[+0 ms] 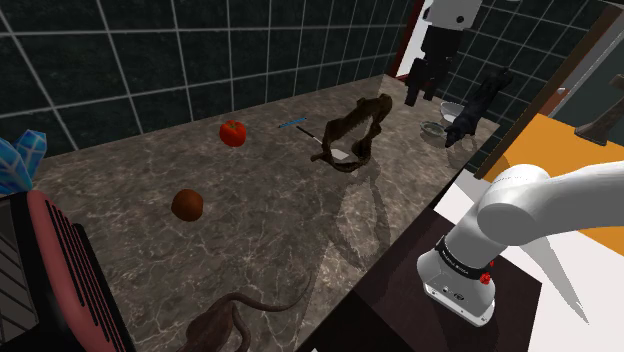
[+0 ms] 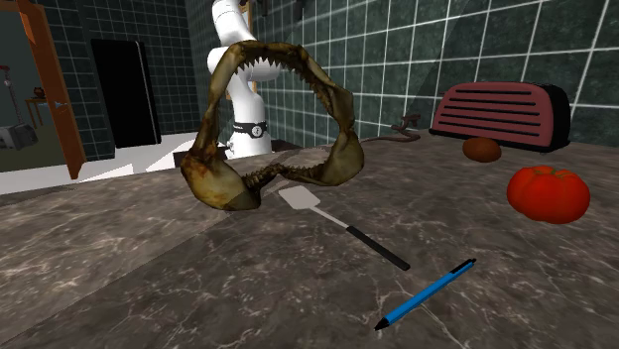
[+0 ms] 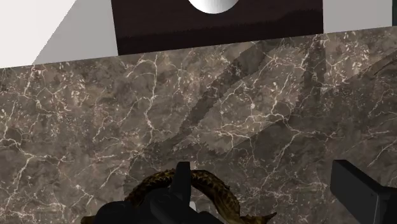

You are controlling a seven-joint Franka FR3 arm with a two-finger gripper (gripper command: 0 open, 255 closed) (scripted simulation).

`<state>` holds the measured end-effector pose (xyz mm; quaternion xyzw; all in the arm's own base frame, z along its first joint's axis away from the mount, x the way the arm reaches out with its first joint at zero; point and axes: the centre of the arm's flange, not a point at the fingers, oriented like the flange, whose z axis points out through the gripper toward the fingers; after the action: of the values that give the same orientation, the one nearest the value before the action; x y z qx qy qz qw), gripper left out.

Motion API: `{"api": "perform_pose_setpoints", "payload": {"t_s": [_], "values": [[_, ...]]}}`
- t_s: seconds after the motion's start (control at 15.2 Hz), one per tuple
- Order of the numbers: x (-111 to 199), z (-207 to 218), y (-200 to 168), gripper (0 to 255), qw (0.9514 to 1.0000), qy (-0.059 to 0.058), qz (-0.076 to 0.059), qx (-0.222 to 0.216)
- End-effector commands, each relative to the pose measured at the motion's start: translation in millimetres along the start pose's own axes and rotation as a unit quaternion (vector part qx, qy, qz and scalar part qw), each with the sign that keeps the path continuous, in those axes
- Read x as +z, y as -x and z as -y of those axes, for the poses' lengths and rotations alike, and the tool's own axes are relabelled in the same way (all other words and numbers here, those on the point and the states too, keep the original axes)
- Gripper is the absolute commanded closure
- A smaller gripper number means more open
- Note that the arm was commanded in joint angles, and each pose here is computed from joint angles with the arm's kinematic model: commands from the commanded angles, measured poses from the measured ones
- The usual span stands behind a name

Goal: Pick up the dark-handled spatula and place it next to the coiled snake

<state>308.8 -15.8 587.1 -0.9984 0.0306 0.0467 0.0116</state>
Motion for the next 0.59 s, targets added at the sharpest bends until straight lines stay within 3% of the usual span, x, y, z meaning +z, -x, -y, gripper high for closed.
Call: {"api": "perform_pose_setpoints", "payload": {"t_s": [0.0,0.53], "values": [[0,0,0,0,1.0000,0.000,0.000,0.000],[66,-20,-75,0,0.9998,0.002,-0.017,-0.006]]}}
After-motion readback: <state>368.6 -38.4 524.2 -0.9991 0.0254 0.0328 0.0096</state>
